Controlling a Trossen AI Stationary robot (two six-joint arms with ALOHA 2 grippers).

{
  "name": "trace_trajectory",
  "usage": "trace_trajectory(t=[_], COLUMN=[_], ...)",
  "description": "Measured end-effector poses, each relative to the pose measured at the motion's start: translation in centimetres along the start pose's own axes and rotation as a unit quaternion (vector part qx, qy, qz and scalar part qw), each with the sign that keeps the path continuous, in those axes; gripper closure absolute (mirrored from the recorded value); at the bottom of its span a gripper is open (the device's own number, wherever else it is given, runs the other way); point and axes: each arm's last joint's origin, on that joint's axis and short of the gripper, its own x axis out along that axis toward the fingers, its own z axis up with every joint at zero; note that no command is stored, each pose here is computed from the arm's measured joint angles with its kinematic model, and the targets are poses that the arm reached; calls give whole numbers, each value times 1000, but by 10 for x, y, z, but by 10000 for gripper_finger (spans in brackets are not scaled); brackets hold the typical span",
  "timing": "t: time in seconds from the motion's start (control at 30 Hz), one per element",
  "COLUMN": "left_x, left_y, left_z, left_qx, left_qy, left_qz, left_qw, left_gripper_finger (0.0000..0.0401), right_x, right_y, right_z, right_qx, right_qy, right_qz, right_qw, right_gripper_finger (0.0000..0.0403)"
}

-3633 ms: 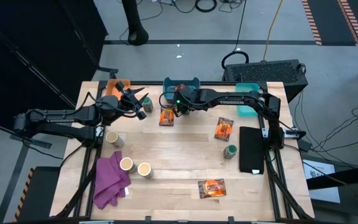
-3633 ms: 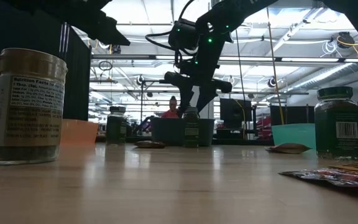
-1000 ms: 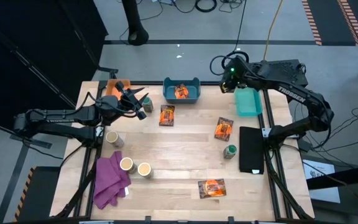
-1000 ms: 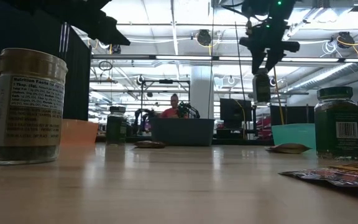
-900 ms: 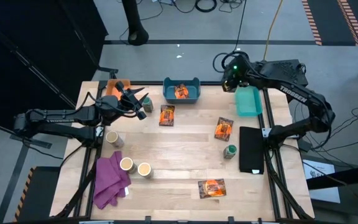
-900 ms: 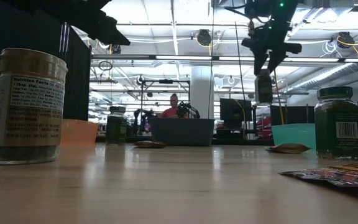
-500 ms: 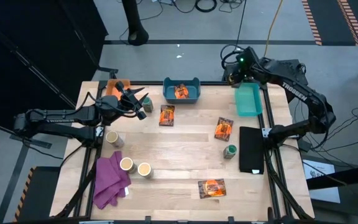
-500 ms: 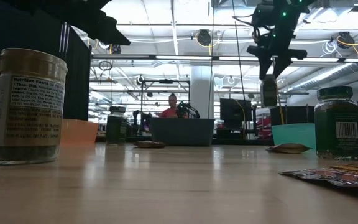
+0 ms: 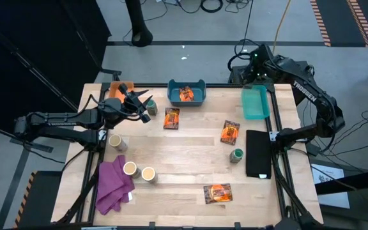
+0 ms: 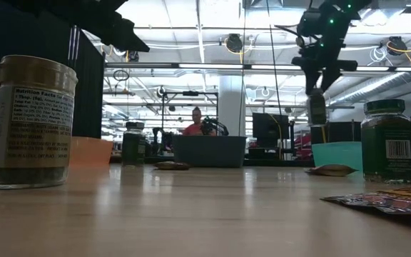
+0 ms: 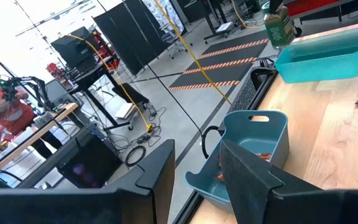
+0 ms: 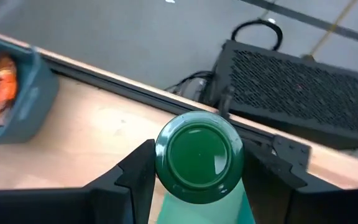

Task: Sort spices by type
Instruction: Put the top right green seasoning bottle into the light blue bin

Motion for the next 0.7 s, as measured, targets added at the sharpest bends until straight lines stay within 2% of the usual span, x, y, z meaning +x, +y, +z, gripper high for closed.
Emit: trace_trajectory(t=[0.13,0.23,0.43,0.7], left_x=[0,0,0,0], left_y=[0,0,0,0], left_z=[0,0,0,0], left_qx=[0,0,0,0], left_qy=[0,0,0,0], left_qz=[0,0,0,0], left_qw=[1000,1000,1000,1000], left_gripper_finger=[267,267,267,267], right_x=[9,22,49,60], right_y=[-3,-4,-3,-2], right_z=[-6,-18,-39,-47], right_qx=[44,52,20,-19], right_qy=[4,24,44,44], right_qz=[-47,-61,-62,-59], right_qw=[998,997,997,997], right_gripper_finger=[224,224,224,224])
